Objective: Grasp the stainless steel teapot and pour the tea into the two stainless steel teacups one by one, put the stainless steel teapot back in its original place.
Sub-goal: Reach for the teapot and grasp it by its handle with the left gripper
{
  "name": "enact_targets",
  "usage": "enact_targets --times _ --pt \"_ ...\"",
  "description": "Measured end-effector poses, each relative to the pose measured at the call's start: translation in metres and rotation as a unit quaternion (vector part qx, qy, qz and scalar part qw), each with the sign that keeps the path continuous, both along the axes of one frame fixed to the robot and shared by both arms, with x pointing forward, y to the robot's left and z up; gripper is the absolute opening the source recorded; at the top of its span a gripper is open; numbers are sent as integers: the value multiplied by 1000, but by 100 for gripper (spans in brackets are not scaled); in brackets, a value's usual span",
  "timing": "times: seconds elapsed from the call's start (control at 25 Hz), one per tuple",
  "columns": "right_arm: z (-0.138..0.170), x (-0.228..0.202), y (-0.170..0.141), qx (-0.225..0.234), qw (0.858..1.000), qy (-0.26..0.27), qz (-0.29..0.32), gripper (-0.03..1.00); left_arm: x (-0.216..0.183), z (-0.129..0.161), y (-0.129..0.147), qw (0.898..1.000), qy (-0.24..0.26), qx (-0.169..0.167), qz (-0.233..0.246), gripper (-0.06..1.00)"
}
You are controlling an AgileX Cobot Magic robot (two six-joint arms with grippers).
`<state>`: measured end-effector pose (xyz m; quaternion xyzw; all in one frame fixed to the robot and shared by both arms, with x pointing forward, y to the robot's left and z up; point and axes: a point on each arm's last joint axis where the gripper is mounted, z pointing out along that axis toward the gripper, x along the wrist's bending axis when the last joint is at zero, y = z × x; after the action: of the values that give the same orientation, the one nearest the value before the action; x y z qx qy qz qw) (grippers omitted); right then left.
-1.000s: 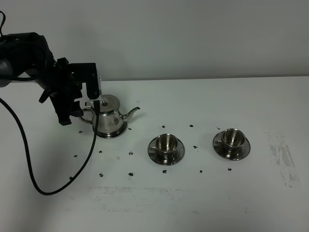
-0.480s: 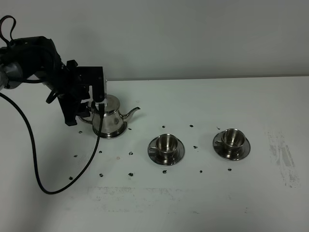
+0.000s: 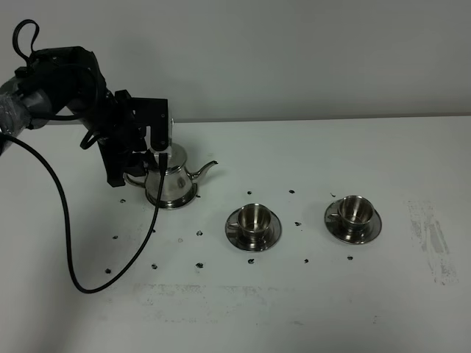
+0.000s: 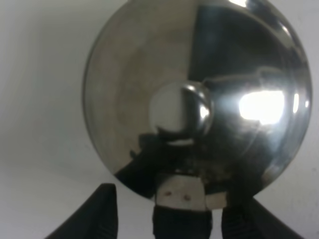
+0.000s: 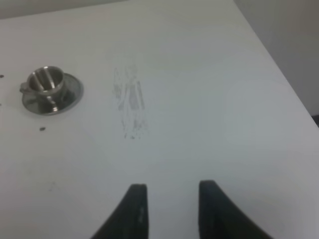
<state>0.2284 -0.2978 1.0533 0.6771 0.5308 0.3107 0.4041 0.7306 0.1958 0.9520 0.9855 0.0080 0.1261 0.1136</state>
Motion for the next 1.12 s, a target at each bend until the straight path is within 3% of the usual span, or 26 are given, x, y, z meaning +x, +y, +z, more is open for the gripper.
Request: enact_targets --times 0.6,1.12 --pt "0 0 0 0 1000 0 0 24 -5 -2 -6 1000 15 20 -14 48" --pt "0 0 0 0 1000 0 0 24 -5 -7 -5 999 30 20 19 48"
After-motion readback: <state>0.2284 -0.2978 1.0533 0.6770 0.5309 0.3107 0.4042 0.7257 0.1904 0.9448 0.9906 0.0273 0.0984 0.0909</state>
